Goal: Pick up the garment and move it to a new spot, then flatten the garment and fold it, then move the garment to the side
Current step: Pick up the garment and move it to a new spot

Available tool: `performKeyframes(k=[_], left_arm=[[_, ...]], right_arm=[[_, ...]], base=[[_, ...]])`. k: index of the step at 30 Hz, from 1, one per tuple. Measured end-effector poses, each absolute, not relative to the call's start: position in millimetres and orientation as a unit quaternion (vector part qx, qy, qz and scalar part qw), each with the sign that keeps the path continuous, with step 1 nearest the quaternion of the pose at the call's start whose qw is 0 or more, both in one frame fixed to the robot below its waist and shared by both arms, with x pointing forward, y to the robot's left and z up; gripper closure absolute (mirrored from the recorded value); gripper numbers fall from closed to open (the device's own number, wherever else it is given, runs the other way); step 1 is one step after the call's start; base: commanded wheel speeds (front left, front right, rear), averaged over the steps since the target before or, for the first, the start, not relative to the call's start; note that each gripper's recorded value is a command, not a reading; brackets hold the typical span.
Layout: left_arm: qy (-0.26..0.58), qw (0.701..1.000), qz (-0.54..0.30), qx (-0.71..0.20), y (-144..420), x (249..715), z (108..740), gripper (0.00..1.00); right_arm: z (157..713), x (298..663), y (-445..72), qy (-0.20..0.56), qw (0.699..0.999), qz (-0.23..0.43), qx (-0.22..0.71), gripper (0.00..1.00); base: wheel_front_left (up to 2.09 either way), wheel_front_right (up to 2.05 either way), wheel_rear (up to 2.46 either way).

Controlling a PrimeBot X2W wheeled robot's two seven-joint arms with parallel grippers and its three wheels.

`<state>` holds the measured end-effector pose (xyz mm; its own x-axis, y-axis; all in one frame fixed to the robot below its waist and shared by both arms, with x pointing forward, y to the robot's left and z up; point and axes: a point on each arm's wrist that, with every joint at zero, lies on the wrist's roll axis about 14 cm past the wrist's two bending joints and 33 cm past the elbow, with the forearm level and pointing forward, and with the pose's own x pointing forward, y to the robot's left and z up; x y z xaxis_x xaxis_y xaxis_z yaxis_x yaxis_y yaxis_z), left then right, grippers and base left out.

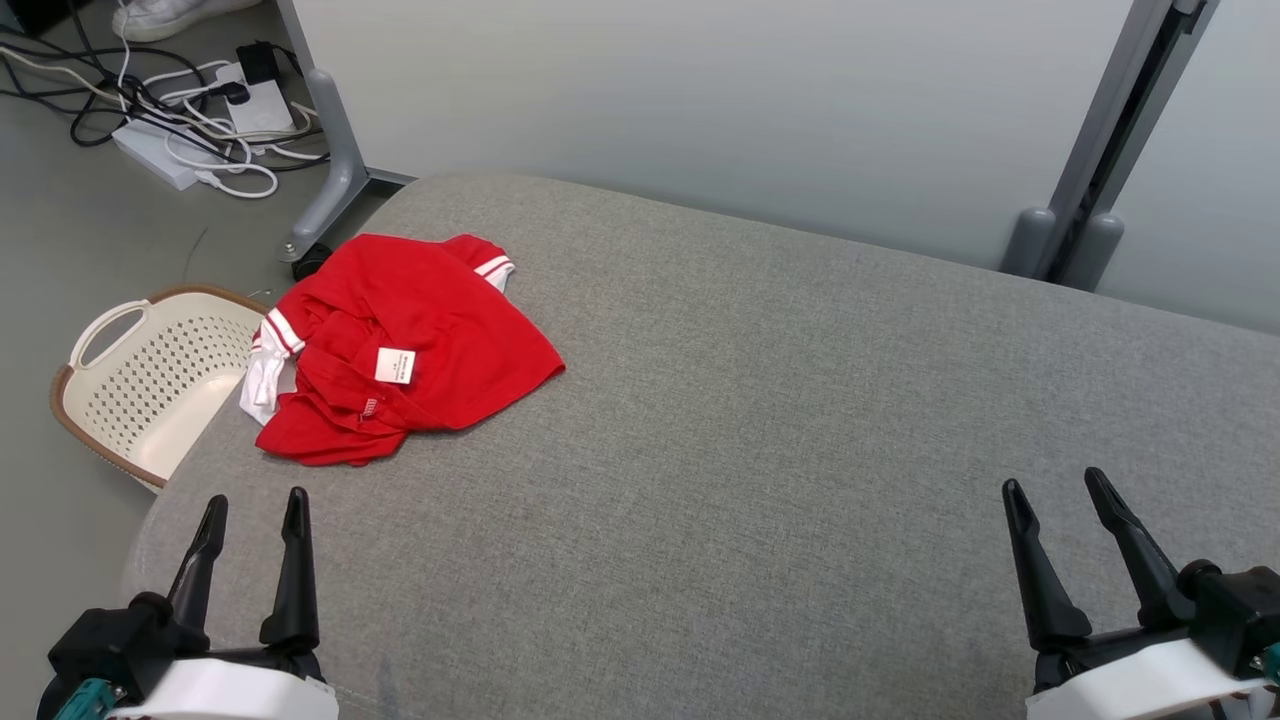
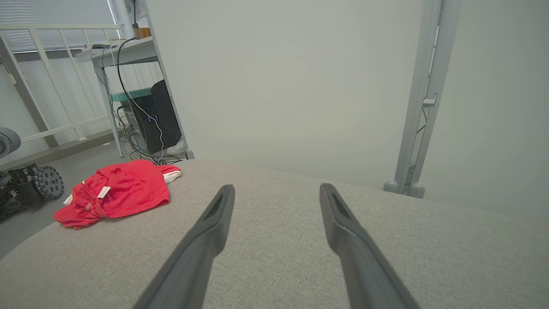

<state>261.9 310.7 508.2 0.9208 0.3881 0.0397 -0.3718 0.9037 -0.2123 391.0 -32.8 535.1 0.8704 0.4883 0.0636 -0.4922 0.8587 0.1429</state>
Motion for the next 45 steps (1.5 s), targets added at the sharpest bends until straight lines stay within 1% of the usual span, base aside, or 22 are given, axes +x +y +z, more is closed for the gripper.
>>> performKeyframes(k=[10,15,20,25,28,31,34,38,39,42,45], left_arm=[[-0.036,0.974,0.197,-0.102,310.6,264.8,504.7,0.00],[-0.035,0.975,0.194,-0.102,309.9,274.5,505.2,0.00],[-0.079,0.978,0.166,-0.095,308.1,318.5,536.6,0.00],[-0.083,0.984,0.119,-0.099,292.3,379.4,542.7,0.00],[-0.040,0.989,0.101,-0.104,288.2,415.5,520.9,0.00],[0.033,0.990,0.093,-0.101,290.3,442.8,481.1,0.00],[0.108,0.985,0.083,-0.105,285.6,461.0,436.7,0.00],[0.194,0.972,0.073,-0.108,278.1,473.6,383.5,0.00],[0.194,0.972,0.073,-0.108,278.1,473.6,383.5,0.00],[0.260,0.955,0.075,-0.118,276.1,474.6,347.6,0.00],[0.292,0.946,0.078,-0.119,278.9,482.8,331.9,0.00]], right_arm=[[529.4,394.9,-34.2,-0.006,0.964,0.253,0.078,0.00],[527.1,401.7,-36.1,-0.004,0.965,0.251,0.078,0.00],[523.8,418.2,-41.7,-0.003,0.967,0.246,0.071,0.00],[513.2,440.1,-52.0,0.001,0.970,0.233,0.070,0.00],[500.7,451.8,-57.2,0.011,0.972,0.226,0.070,0.00],[487.5,460.9,-61.9,0.021,0.973,0.218,0.073,0.00],[473.3,467.7,-72.7,0.032,0.976,0.202,0.076,0.00],[452.8,473.2,-92.7,0.050,0.981,0.173,0.071,0.00],[452.8,473.2,-92.7,0.050,0.981,0.173,0.071,0.00],[438.4,474.8,-102.0,0.064,0.983,0.159,0.071,0.00],[431.1,477.5,-107.4,0.069,0.984,0.151,0.070,0.00]], base=[[0.00,0.00,0.00],[0.00,0.00,0.00],[0.00,0.00,0.00],[0.00,0.00,0.00],[0.00,0.00,0.00],[0.00,0.00,0.00],[0.00,0.00,0.00],[0.00,0.00,0.00],[0.00,0.00,0.00],[0.00,0.00,0.00],[0.00,0.00,0.00]])
